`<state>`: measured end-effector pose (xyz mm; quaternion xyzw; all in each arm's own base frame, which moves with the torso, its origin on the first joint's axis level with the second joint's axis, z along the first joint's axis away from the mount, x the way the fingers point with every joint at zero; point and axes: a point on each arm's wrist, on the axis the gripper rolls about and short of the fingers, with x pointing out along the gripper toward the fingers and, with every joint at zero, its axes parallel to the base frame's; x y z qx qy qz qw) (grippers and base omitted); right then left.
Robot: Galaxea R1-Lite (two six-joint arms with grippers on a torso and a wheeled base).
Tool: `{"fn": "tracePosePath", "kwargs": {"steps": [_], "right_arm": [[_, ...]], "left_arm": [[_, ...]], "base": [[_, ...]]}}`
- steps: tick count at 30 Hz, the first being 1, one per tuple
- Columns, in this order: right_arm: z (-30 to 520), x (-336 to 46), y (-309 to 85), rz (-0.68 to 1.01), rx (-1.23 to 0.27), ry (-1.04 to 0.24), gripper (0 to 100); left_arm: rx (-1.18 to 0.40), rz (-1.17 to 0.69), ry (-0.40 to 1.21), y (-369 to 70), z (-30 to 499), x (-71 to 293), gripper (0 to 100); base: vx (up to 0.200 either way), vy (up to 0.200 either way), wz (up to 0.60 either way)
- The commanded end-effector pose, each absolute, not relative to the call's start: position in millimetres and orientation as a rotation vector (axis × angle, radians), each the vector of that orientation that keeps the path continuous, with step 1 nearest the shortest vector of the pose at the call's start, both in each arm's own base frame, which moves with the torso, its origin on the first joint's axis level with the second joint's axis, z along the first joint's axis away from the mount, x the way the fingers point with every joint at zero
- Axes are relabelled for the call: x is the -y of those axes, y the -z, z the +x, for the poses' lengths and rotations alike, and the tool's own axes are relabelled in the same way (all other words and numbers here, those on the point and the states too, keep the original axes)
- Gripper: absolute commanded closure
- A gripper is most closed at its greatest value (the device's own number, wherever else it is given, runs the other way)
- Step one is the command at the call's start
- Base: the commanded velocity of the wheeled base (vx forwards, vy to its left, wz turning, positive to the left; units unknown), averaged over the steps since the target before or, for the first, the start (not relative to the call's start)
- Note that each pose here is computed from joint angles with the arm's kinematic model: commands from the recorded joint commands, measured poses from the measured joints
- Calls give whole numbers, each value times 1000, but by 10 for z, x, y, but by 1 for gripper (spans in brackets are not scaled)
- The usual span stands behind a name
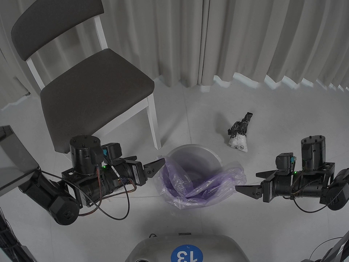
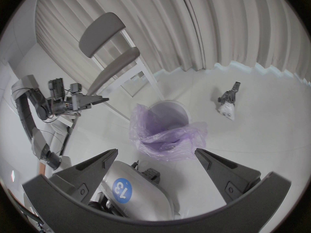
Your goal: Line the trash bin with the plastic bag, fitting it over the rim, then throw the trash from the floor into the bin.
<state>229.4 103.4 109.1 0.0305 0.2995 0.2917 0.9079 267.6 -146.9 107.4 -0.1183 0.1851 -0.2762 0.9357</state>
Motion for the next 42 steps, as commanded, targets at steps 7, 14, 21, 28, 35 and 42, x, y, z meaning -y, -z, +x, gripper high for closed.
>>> {"fn": "tracePosePath", "kwargs": {"steps": [7,14,21,28,35,42], "right_arm": [[2437,-1441,-1708,-49,-648,-614,0],[2777,-1788,-1467,-421,-595,-606,0],[2912,-1881,-1452,-559,-550,-648,0],[2836,-1912,-1451,-585,-578,-673,0],[2761,-2001,-1417,-602,-585,-707,0],[2778,-2008,-1256,-737,-588,-763,0]], "left_arm": [[-373,-237,520,-1080,2603,1616,0],[-346,-233,487,-1123,2576,1624,0],[-316,-240,510,-1151,2568,1686,0],[-318,-153,401,-998,2637,1712,0],[-296,-163,422,-1046,2610,1741,0],[-292,-166,424,-1061,2598,1738,0]], "base": [[0,0,0],[0,0,0],[0,0,0],[143,57,0],[29,29,0],[0,0,0]]}}
